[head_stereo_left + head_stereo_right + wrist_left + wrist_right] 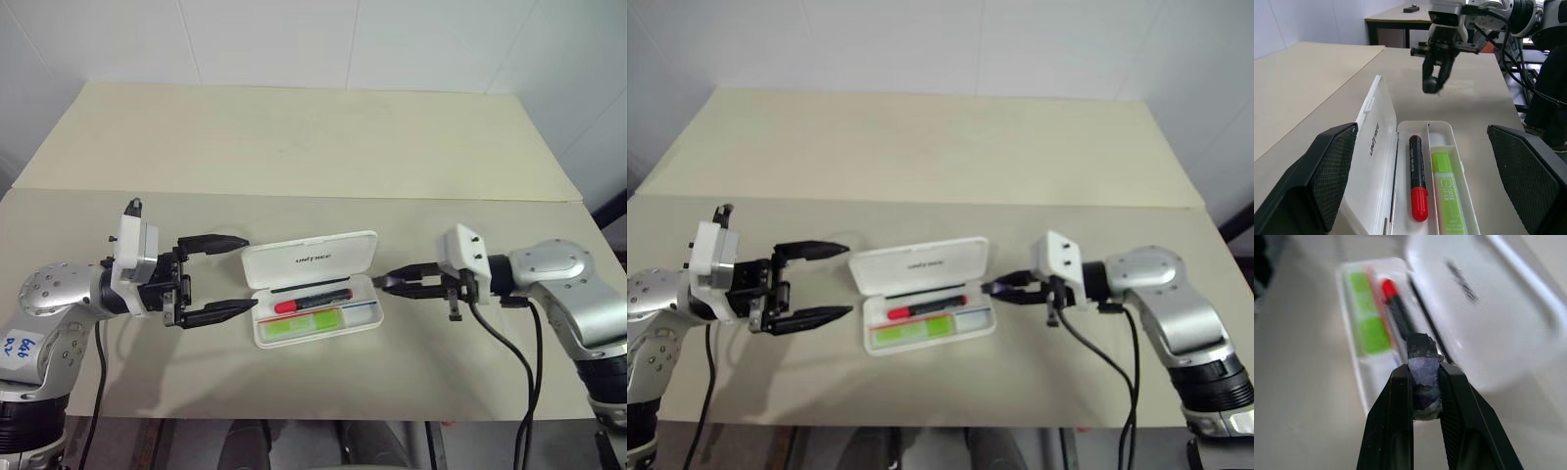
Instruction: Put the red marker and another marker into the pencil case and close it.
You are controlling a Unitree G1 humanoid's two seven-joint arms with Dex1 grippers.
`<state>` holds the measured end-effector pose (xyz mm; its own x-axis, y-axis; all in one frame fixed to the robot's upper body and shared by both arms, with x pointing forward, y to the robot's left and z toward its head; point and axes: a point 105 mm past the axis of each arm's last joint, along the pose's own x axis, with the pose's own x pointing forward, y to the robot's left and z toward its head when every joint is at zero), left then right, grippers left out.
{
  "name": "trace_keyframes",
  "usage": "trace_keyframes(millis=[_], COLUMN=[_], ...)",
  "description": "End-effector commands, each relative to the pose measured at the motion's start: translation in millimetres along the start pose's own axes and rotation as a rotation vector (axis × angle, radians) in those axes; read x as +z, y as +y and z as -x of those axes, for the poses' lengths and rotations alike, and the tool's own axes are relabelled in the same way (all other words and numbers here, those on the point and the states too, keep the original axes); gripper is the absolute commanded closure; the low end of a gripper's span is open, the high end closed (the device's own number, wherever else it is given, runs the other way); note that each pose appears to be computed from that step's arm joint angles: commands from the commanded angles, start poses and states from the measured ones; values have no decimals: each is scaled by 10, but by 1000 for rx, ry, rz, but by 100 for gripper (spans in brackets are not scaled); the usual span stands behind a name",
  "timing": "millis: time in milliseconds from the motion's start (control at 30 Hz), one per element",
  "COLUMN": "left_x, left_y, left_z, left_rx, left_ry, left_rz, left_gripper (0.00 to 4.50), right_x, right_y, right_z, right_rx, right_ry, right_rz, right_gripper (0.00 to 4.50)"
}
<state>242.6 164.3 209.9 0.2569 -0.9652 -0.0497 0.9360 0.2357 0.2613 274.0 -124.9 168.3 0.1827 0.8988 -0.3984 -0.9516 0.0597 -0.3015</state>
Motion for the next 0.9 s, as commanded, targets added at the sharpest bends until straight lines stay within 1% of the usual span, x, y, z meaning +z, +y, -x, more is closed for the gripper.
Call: trace_keyframes(millis=[33, 300, 733, 800, 833, 900], left_x=[71, 76, 71, 69, 69, 69], left_y=[-30, -43, -51, -51, -51, -50], left_z=[7, 20, 26, 26, 25, 25], left_rx=[-5, 1, 19, 21, 21, 22], left_ry=[-3, -4, 0, 1, 1, 1], left_rz=[-43, -42, -45, -46, -46, -47], left_gripper=[0, 0, 0, 0, 0, 0], right_x=[90, 60, 42, 17, 6, -33], right_y=[71, 133, 130, 135, 136, 128], right_z=[-91, -255, -407, -409, -409, -398], right_rx=[57, 144, 180, 188, 191, 191], right_ry=[6, 30, 40, 49, 53, 71], right_rz=[63, 96, 113, 111, 111, 112], right_gripper=[412, 412, 412, 338, 311, 243])
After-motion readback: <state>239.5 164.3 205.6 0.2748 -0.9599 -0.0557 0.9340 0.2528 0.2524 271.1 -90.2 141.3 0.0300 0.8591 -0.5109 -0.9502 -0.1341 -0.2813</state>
